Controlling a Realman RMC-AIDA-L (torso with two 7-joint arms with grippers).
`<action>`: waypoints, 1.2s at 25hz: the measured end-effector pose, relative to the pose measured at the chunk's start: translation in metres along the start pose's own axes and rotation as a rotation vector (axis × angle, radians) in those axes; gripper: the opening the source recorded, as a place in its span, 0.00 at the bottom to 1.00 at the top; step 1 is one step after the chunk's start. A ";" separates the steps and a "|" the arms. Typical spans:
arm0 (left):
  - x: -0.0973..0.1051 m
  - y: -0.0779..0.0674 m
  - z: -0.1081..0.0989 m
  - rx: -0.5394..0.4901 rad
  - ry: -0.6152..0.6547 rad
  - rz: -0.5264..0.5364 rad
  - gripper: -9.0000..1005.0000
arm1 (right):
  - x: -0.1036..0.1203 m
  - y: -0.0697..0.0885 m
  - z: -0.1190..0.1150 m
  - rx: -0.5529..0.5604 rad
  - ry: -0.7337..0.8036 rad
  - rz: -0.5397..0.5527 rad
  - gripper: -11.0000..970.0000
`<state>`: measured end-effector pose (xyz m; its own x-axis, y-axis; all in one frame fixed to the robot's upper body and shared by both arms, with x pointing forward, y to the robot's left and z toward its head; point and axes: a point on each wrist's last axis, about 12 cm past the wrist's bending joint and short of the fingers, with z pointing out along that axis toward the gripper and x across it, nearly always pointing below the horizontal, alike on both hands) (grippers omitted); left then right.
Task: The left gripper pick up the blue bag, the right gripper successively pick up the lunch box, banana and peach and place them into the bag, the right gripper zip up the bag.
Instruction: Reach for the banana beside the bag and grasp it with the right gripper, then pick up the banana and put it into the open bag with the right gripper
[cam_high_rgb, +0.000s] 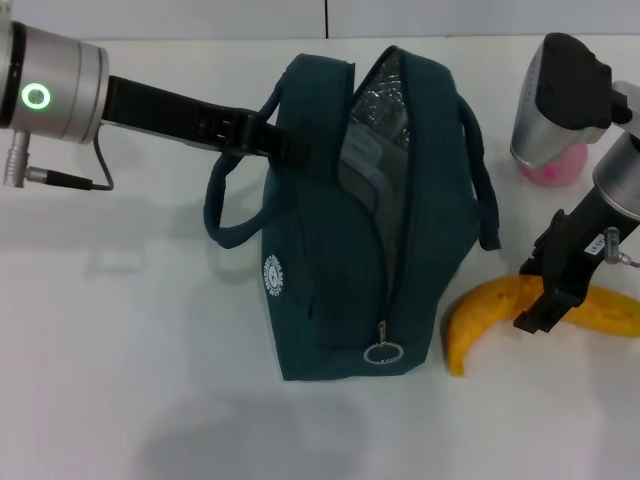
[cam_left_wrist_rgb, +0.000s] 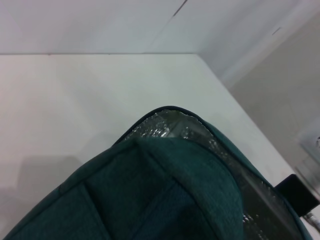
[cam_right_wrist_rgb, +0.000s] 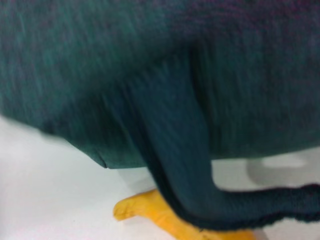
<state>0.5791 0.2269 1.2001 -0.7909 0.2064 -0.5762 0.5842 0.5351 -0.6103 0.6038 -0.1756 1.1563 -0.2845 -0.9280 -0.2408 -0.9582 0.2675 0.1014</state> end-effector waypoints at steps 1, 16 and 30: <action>0.000 -0.001 0.000 0.005 -0.003 0.001 0.05 | 0.000 0.000 0.000 0.001 -0.001 0.003 0.82; -0.001 -0.004 0.000 0.030 -0.007 0.008 0.05 | 0.002 0.001 0.005 0.010 0.047 -0.008 0.52; -0.001 -0.002 -0.003 0.026 -0.012 0.008 0.05 | 0.010 0.001 -0.001 -0.005 0.151 0.026 0.45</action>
<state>0.5781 0.2276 1.2034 -0.7840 0.2003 -0.5876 0.5950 0.5123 -0.6193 0.5995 -0.1852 1.1553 -0.3014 -0.9492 -0.0900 -0.9503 0.2913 0.1103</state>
